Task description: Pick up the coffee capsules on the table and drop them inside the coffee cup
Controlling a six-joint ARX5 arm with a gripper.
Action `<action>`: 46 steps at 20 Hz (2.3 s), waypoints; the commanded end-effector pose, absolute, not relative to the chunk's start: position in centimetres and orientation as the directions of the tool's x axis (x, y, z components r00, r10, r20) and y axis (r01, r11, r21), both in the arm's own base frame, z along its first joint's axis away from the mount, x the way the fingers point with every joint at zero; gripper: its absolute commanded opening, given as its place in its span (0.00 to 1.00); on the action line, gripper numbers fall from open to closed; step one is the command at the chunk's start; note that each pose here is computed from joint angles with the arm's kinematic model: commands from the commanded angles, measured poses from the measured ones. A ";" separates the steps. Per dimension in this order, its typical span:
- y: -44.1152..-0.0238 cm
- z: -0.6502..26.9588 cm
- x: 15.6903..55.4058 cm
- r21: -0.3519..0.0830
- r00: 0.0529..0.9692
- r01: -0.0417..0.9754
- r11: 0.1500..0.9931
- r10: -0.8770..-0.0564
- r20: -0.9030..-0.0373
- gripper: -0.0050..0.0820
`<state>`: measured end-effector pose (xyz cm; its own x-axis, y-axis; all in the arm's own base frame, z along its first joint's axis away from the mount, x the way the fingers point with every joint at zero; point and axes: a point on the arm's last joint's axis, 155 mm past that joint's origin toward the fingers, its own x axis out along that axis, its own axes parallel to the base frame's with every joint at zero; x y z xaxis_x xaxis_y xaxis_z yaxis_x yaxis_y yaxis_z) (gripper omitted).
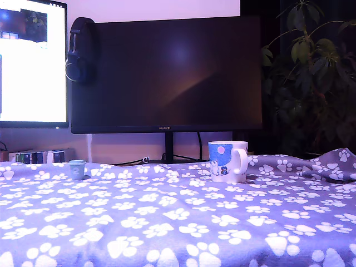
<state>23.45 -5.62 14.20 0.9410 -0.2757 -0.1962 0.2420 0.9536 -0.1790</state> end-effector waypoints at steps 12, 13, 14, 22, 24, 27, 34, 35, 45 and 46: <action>-5.3 16.9 23.8 -0.167 0.963 0.246 0.955 -0.260 -0.069 0.04; -5.3 16.9 23.8 -0.170 0.963 0.246 0.954 -0.260 -0.071 0.04; -5.3 16.7 23.8 -0.171 0.962 0.244 0.954 -0.260 -0.078 0.04; -5.7 15.4 25.1 -0.181 0.952 0.243 0.953 -0.269 -0.144 0.04; -5.9 15.2 25.7 -0.182 0.949 0.246 0.952 -0.275 -0.154 0.04; -6.0 14.9 26.5 -0.183 0.947 0.245 0.952 -0.276 -0.165 0.08; -6.2 13.7 28.1 -0.181 0.940 0.240 0.954 -0.275 -0.200 0.91; -6.2 13.8 28.3 -0.180 0.941 0.241 0.954 -0.275 -0.196 0.91; -6.4 13.5 30.4 -0.148 0.946 0.250 0.957 -0.274 -0.174 0.91; -6.4 13.5 30.7 -0.138 0.947 0.253 0.958 -0.274 -0.168 0.91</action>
<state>30.77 -6.39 14.06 0.9484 -0.2724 -0.1621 0.2491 0.9567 -0.1505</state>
